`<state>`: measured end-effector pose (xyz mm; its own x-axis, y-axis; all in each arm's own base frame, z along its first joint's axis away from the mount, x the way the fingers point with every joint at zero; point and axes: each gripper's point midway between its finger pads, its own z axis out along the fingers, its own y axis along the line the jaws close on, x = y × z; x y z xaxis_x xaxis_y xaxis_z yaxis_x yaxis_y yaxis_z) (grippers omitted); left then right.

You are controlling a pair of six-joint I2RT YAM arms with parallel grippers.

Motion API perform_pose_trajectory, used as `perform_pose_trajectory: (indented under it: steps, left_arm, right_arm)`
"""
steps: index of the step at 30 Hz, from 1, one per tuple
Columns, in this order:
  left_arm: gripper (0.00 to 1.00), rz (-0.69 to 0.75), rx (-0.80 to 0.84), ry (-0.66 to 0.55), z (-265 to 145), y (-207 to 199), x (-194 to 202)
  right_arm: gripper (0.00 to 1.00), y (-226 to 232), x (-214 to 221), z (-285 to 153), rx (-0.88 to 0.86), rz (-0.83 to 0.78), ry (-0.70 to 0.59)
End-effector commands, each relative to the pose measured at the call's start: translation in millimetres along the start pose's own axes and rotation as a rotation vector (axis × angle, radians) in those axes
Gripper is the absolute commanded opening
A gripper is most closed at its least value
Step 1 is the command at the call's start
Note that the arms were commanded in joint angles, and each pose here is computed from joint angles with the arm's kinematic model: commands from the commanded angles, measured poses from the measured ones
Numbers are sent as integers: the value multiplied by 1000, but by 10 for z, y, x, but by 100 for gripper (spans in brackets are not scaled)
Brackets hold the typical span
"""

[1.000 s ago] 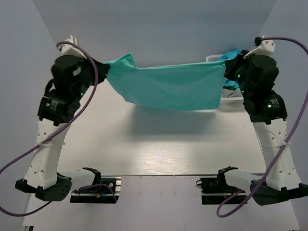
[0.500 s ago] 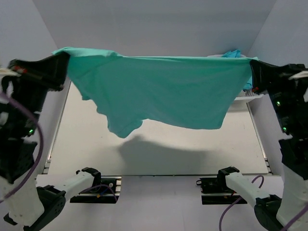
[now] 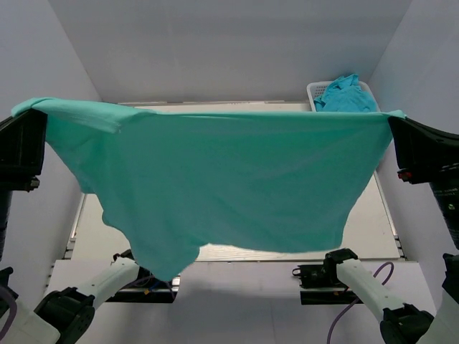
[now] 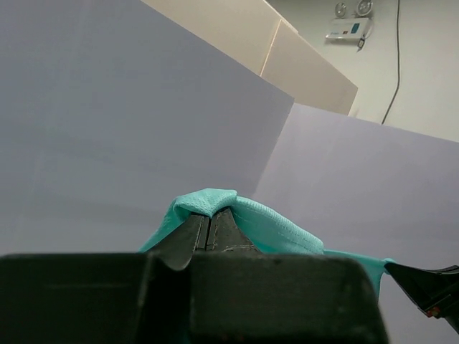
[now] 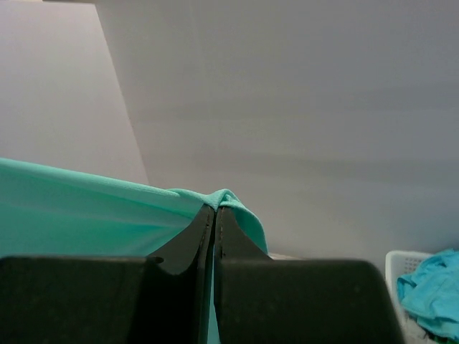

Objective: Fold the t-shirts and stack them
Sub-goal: Flatten out the tshirt

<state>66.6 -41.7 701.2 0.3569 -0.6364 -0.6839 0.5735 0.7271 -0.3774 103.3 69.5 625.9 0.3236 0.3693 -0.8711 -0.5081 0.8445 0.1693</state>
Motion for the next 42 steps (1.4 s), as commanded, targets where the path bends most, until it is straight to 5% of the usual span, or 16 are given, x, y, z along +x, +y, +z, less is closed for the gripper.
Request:
perform_pose_trajectory:
  steps: [1, 4, 10, 14, 15, 16, 20, 22, 24, 25, 26, 28, 29, 30, 32, 42]
  left_arm:
    - [0, 33, -85, 48, 327, 255, 284]
    - [0, 46, -211, 122, 550, 619, 681]
    - [0, 105, -468, 454, 952, 1687, 2388]
    - [0, 183, -736, 696, 659, 2671, 3706]
    - [0, 192, -781, 726, 590, 2848, 3897]
    - [0, 211, -824, 818, 444, 3083, 4322]
    - [6, 220, -943, 977, 193, 3762, 5200]
    - [38, 211, -964, 1018, 278, 3985, 5448]
    - [51, 220, -1035, 1236, -140, 4313, 6013]
    - [54, 192, -1021, 1190, 207, 4320, 5938]
    - [54, 195, -1034, 1217, 210, 4348, 5982]
    - [58, 211, -1055, 1230, 243, 4377, 5964]
    - [91, 218, -1036, 1209, 319, 4340, 5886]
    - [100, 217, -999, 1214, 281, 4333, 5940]
    - [100, 189, -944, 1148, 417, 4127, 5683]
    - [100, 95, -935, 1290, -713, 3610, 5535]
  right_arm:
    - [0, -256, 312, 170, 98, 4, 75]
    - [0, -488, 862, 405, 153, 31, 186]
    - [0, -1267, 2512, 806, 390, 74, 503]
    - [0, -1692, 3500, 737, 516, 55, 684]
    - [0, -1766, 3545, 832, 519, 51, 647]
    - [0, -1928, 4081, 707, 556, 51, 764]
    - [0, -2327, 4951, 646, 627, 73, 920]
    - [27, -2513, 5535, 528, 653, 92, 1072]
    - [62, -2581, 5672, 774, 629, 101, 1095]
    - [82, -2589, 5814, 641, 637, 106, 1178]
    - [90, -2593, 5755, 838, 611, 101, 1153]
    - [90, -2604, 5718, 853, 614, 76, 1151]
    - [90, -2552, 5533, 928, 598, 69, 1105]
    - [90, -2557, 5523, 900, 596, 67, 1094]
    - [90, -2483, 5282, 945, 574, 51, 1043]
    - [90, -2036, 5231, 222, 509, 154, 1132]
